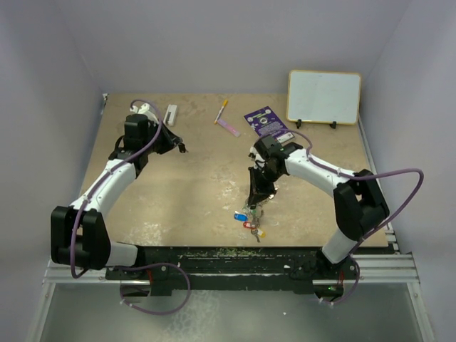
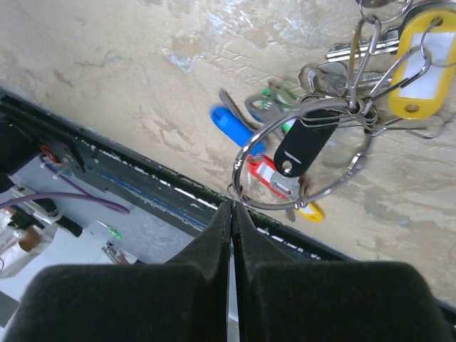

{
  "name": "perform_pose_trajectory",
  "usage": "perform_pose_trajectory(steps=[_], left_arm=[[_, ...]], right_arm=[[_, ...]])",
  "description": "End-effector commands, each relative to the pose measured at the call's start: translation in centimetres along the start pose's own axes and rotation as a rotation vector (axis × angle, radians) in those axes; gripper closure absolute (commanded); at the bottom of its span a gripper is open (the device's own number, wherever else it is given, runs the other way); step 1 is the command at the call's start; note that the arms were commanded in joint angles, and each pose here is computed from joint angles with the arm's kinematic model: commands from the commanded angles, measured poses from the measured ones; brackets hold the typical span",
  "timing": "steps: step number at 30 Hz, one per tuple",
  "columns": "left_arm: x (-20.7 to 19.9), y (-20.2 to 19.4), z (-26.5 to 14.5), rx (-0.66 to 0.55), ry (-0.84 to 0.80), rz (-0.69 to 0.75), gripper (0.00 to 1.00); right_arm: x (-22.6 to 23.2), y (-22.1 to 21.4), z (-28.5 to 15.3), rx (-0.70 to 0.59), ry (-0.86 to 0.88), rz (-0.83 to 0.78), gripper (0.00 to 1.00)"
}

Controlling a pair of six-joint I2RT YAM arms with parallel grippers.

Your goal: Put the keys on the keyring

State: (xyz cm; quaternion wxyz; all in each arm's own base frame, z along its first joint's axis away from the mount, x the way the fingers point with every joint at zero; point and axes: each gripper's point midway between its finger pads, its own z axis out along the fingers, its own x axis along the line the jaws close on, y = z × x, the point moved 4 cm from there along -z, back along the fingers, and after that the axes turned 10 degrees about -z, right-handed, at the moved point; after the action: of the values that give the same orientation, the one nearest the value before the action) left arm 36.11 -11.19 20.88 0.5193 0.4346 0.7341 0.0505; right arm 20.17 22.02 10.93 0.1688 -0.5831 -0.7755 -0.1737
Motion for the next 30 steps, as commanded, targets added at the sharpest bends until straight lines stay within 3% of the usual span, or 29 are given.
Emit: perform_pose_trajectory(steps=[1, 7, 20, 30], left_arm=[[-2.0, 1.5, -0.2, -0.028, -0.064, -0.01, 0.96], [-2.4, 1.5, -0.1, -0.004, -0.074, -0.028, 0.96], [-4.0, 1.8, 0.5, 0.053, -0.112, -0.075, 0.96], [-3.8, 1.5, 0.7, 0.077, -0.105, -0.093, 0.96]], right_arm=[[0.3, -0.9, -2.3, 0.088, -0.056, 0.02, 1.0], [2.9, 0.2, -3.9, 0.038, 0.105, 0.058, 1.0], [7.2, 4.5, -8.9, -0.204, 0.428, 0.201, 1.0], [3.2, 3.4, -9.0, -0.295, 0.241, 0.422, 1.0]])
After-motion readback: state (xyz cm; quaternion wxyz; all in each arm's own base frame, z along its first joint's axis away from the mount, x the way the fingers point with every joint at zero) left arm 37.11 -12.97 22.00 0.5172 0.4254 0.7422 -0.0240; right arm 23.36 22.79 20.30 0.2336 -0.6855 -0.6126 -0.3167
